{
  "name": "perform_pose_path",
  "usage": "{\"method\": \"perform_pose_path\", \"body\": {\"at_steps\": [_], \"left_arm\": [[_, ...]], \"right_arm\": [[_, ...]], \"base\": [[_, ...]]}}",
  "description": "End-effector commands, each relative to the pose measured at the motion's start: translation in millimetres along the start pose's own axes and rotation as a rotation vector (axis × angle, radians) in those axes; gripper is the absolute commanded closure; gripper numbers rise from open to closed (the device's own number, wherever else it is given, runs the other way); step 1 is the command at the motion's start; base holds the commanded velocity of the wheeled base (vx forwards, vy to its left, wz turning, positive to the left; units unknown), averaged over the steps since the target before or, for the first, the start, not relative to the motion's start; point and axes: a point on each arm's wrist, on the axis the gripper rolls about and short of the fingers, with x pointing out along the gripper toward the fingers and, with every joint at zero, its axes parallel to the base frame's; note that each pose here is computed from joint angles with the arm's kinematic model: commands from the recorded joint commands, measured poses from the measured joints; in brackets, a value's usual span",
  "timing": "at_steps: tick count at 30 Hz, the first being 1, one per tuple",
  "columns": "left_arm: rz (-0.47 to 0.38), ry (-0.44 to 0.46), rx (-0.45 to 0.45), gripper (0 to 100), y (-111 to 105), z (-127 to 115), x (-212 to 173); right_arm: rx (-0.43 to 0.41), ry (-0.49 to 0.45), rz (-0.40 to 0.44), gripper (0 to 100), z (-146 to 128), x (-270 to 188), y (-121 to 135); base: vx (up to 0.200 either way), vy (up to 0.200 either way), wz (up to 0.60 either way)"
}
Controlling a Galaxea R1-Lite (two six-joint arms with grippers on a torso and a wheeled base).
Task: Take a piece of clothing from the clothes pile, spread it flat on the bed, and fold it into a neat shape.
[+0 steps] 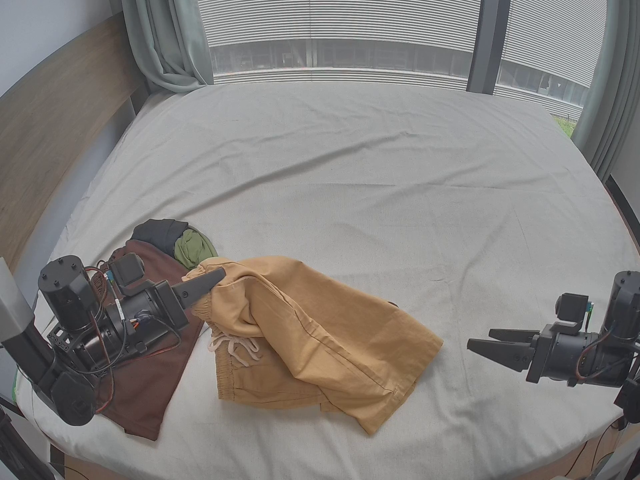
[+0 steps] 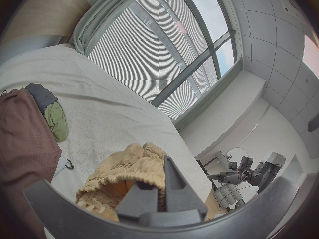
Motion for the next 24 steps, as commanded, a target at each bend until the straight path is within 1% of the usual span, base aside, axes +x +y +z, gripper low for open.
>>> {"method": "perform_pose_path", "body": {"at_steps": [1, 3, 8, 13, 16, 18, 20, 24], "left_arm": [[0.003, 0.000, -0.001, 100, 1, 0, 0], [0.003, -0.003, 0.000, 100, 2, 1, 0], [0.006, -0.002, -0.001, 100, 2, 1, 0], [0.007, -0.001, -0.003, 100, 3, 0, 1], [0.006, -0.002, -0.001, 100, 2, 1, 0], [0.008, -0.004, -0.001, 100, 3, 1, 0], [0.018, -0.009, -0.002, 100, 5, 2, -1], [0.030, -0.005, -0.006, 100, 10, 1, 0]], "right_arm": [[0.040, 0.089, -0.019, 0, -19, 12, -10], [0.049, 0.110, -0.012, 0, -25, 18, -12], [0.061, 0.124, -0.010, 0, -33, 30, -20], [0.075, 0.161, -0.021, 0, -52, 46, -33], [0.077, 0.166, -0.024, 0, -59, 51, -39], [0.093, 0.197, -0.039, 0, -67, 56, -45], [0.102, 0.215, -0.044, 0, -70, 57, -47], [0.134, 0.212, -0.042, 0, -69, 60, -47]], "base": [[0.000, 0.000, 0.00], [0.000, 0.000, 0.00], [0.000, 0.000, 0.00], [0.000, 0.000, 0.00], [0.000, 0.000, 0.00], [0.000, 0.000, 0.00], [0.000, 0.000, 0.00], [0.000, 0.000, 0.00]]}}
